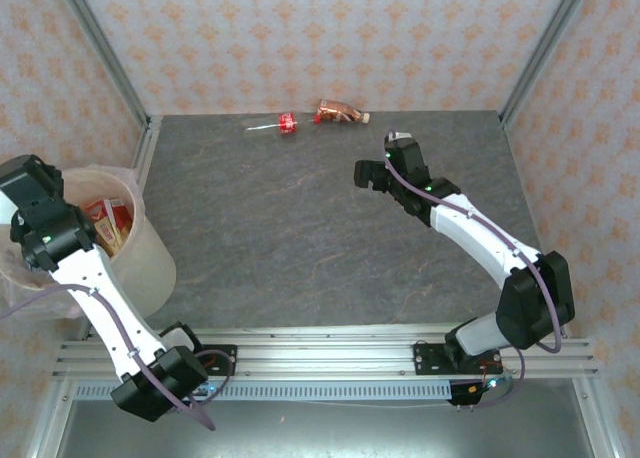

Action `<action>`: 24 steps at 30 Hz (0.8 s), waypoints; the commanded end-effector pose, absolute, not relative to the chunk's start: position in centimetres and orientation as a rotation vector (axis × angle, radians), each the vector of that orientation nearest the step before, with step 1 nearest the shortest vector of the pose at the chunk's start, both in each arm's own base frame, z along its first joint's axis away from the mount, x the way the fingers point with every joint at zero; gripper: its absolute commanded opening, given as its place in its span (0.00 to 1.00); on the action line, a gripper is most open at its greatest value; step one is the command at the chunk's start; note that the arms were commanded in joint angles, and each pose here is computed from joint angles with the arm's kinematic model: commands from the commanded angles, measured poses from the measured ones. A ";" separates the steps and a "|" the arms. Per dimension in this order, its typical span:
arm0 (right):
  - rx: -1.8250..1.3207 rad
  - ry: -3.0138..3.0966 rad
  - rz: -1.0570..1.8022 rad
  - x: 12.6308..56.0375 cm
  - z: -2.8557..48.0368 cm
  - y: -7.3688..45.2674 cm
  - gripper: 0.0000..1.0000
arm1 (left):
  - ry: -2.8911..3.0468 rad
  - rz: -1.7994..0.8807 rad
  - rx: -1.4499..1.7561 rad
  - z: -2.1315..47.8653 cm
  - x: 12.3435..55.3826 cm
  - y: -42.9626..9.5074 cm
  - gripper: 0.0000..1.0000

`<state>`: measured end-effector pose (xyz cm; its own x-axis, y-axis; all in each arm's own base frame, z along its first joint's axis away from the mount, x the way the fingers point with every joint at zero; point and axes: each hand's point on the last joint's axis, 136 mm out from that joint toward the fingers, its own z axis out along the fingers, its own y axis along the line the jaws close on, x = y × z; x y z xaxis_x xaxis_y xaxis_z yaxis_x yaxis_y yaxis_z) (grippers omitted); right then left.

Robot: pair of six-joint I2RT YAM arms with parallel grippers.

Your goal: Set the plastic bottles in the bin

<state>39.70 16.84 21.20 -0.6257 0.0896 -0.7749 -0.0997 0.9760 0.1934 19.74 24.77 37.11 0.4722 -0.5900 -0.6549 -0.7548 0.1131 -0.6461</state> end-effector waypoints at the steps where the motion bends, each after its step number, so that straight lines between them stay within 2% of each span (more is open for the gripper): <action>1: 0.008 2.233 0.269 39.7 21.3 16.8 0.99 | 1.250 0.148 -1.526 38.0 20.9 23.5 0.86; 8: 0.006 2.230 0.278 39.6 21.3 16.9 0.99 | 1.327 0.106 -1.408 39.4 23.1 19.4 0.88; 9: -0.001 2.223 0.289 39.5 21.5 17.0 0.99 | 1.355 0.099 -1.372 39.7 23.8 18.4 0.89; 11: -0.008 2.202 0.324 39.5 21.9 17.4 0.99 | 1.405 0.039 -1.287 40.4 25.7 16.0 0.99; 12: -0.009 2.190 0.339 39.5 22.1 17.5 0.99 | 1.422 0.002 -1.246 40.7 26.5 14.7 1.00; 19: 0.038 2.139 0.440 39.4 23.0 18.0 0.99 | 1.593 -0.110 -0.873 43.5 33.1 3.6 1.00; 24: 0.108 2.160 0.576 41.0 22.7 17.8 0.99 | 1.781 -0.259 -0.627 41.0 38.5 -5.5 1.00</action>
